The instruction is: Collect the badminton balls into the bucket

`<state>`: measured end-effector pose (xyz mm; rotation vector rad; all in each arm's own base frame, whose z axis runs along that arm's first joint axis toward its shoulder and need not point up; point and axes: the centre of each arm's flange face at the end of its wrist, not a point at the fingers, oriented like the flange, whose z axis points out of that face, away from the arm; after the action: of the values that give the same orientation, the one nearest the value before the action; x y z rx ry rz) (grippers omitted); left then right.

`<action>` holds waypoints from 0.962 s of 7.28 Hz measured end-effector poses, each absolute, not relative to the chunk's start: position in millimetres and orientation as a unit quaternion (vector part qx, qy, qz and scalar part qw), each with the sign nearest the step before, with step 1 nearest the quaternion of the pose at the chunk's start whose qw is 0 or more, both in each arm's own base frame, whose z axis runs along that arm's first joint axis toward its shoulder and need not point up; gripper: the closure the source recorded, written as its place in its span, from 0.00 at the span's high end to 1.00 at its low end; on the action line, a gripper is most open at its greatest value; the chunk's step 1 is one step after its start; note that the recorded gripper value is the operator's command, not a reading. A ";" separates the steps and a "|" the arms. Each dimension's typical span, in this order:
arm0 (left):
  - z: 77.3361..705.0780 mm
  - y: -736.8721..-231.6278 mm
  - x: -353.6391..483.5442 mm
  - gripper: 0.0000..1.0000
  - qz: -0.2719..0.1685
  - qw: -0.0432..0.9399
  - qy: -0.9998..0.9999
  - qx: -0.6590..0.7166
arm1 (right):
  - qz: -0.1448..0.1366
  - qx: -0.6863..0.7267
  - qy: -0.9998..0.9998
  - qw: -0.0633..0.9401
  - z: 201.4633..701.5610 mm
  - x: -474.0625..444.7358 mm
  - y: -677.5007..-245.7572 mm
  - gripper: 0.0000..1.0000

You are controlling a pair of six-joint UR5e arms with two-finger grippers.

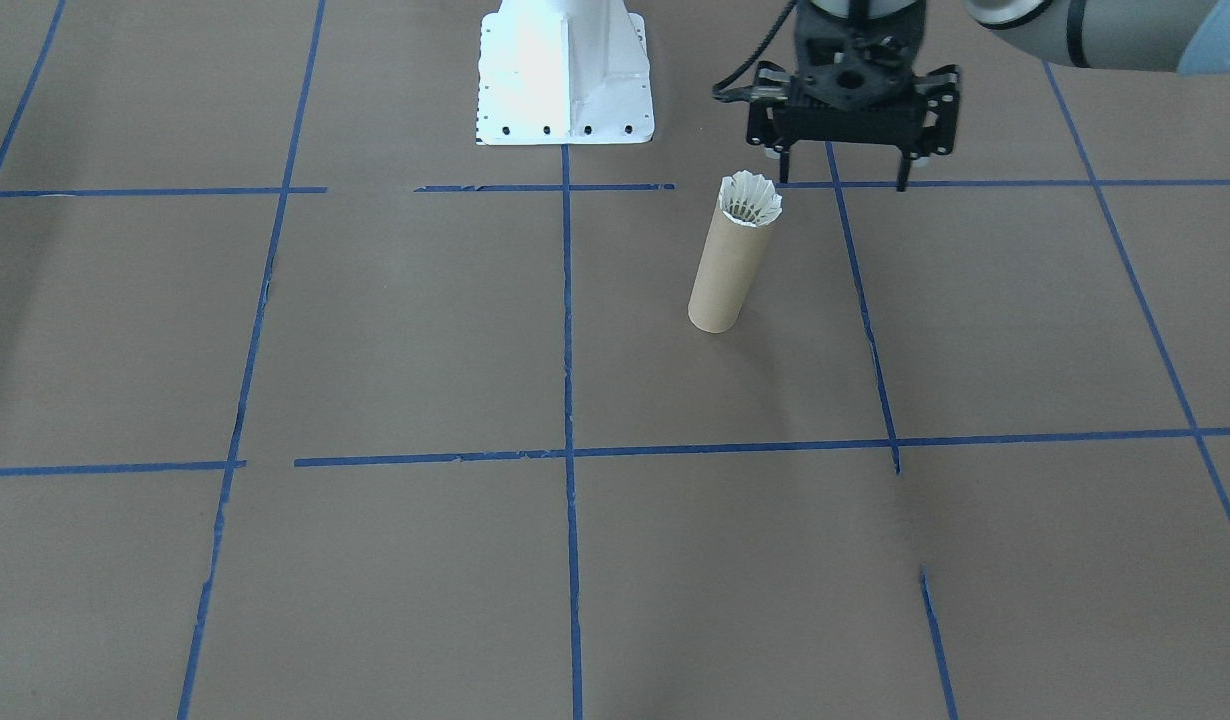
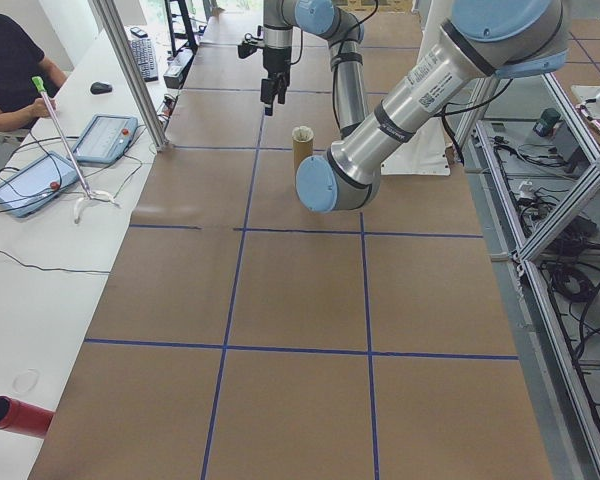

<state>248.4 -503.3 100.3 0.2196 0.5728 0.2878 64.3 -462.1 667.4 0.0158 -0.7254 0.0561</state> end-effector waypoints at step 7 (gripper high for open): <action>447.9 -564.2 -14.5 1.00 0.158 0.926 0.333 0.081 | 0.028 0.007 -0.355 0.935 667.9 64.3 -462.1 1.00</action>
<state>-14.5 -564.2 447.9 0.1666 0.6822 0.3235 64.3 -462.1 667.9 0.0150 -0.7254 0.0565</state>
